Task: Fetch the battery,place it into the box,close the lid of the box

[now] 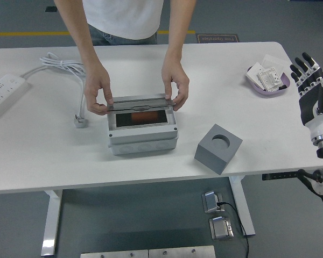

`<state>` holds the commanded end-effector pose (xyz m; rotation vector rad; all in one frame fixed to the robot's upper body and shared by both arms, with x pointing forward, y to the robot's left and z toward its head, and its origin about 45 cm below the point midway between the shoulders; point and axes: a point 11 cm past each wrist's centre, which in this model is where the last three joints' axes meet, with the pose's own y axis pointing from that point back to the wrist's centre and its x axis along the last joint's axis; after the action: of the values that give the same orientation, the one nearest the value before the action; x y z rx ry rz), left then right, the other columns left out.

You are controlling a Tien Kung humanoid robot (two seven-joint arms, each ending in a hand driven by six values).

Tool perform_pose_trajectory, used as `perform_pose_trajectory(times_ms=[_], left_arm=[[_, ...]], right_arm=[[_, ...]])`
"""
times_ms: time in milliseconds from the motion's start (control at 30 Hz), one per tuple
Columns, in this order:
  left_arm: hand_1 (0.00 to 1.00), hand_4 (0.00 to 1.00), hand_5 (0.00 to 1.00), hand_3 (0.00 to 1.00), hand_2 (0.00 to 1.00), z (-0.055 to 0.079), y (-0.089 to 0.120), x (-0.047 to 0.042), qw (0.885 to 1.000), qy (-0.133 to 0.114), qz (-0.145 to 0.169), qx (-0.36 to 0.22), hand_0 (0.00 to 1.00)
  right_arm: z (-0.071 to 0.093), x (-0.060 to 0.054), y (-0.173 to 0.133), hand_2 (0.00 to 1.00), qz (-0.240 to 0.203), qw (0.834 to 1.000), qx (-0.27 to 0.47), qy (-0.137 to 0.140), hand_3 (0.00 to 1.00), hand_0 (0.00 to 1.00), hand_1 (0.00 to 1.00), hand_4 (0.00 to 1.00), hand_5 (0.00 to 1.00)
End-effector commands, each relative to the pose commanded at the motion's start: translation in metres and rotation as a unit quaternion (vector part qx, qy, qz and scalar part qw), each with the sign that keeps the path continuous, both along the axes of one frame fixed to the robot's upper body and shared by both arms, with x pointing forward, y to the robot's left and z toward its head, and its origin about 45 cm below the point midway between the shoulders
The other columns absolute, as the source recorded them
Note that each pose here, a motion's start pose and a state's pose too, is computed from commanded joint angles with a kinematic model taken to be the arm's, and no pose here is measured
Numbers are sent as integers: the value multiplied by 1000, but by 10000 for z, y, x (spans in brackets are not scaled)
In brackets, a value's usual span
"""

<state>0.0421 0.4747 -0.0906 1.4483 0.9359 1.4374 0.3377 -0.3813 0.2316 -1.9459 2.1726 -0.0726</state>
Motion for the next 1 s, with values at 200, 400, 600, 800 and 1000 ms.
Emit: perform_pose_trajectory(times_ms=[200,400,600,800,1000], left_arm=[[755,624,422,765,751,1,2,3,1000,0,-1,0,733],[755,624,422,767,751,0,-1,1,1000,0,-2,0,734],[755,625,420,768,751,1,4,-3,1000,0,-2,1,733],[755,625,420,768,751,2,3,3,1000,-1,-2,1,733],[754,624,423,767,751,2,1,13,1000,-1,-2,1,733]], right_arm=[[7,1,-2,880,-1,1000,-1,0,878,996,880,998,998],[8,-2,-11,878,-2,1000,-1,0,878,996,879,998,998],[9,-5,-17,878,-4,1000,-1,0,875,994,878,998,998],[10,-6,-23,877,-5,1000,-1,0,873,991,877,998,998],[10,-7,-26,877,-6,1000,0,0,872,991,877,998,998]])
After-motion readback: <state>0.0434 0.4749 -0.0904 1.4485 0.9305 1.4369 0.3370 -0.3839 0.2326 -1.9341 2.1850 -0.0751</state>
